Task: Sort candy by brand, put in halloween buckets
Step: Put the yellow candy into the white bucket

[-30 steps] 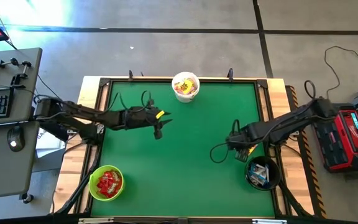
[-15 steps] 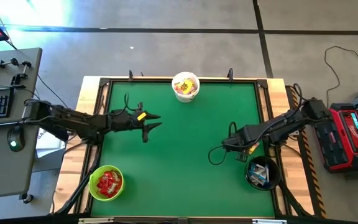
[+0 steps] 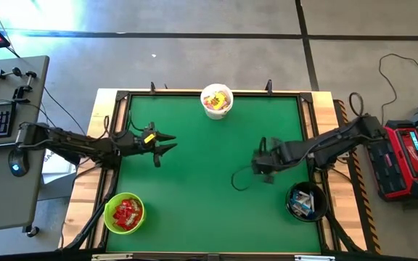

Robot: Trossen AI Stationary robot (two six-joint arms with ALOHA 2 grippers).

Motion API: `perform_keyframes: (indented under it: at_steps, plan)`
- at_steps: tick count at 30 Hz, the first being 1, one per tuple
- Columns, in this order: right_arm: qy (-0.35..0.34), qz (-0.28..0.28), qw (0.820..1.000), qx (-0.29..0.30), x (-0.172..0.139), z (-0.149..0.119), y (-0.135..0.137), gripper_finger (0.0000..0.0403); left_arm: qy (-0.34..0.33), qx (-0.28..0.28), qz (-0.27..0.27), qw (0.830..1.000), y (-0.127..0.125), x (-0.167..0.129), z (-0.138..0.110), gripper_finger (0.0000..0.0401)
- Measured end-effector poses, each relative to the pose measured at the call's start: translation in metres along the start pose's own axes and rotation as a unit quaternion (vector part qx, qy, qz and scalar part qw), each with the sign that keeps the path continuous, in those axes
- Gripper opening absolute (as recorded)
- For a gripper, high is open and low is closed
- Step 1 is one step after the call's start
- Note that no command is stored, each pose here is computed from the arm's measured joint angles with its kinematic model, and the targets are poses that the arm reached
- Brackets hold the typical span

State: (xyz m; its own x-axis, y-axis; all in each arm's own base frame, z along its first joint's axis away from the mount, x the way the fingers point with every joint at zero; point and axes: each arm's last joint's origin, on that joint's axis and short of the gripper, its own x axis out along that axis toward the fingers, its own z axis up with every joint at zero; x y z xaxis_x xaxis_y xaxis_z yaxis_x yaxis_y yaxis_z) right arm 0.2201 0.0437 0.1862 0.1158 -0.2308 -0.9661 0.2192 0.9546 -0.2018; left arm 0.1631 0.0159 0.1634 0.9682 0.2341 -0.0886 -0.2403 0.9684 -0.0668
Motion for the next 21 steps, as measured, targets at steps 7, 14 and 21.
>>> perform_keyframes:
  at_steps: [7,14,21]
  plan:
    - [-0.251,-0.031,0.966,0.060,-0.035,0.076,-0.036,0.0001,-0.041,-0.012,0.007,0.999,0.006,-0.014,-0.004,0.0109]
    - [-0.353,-0.084,0.928,0.088,-0.067,0.125,-0.102,0.0000,-0.055,0.011,0.000,0.998,0.006,-0.016,-0.001,0.0090]
    - [-0.321,-0.110,0.939,0.051,-0.042,0.180,-0.154,0.0000,-0.048,0.012,0.007,0.999,0.006,-0.015,-0.002,0.0089]
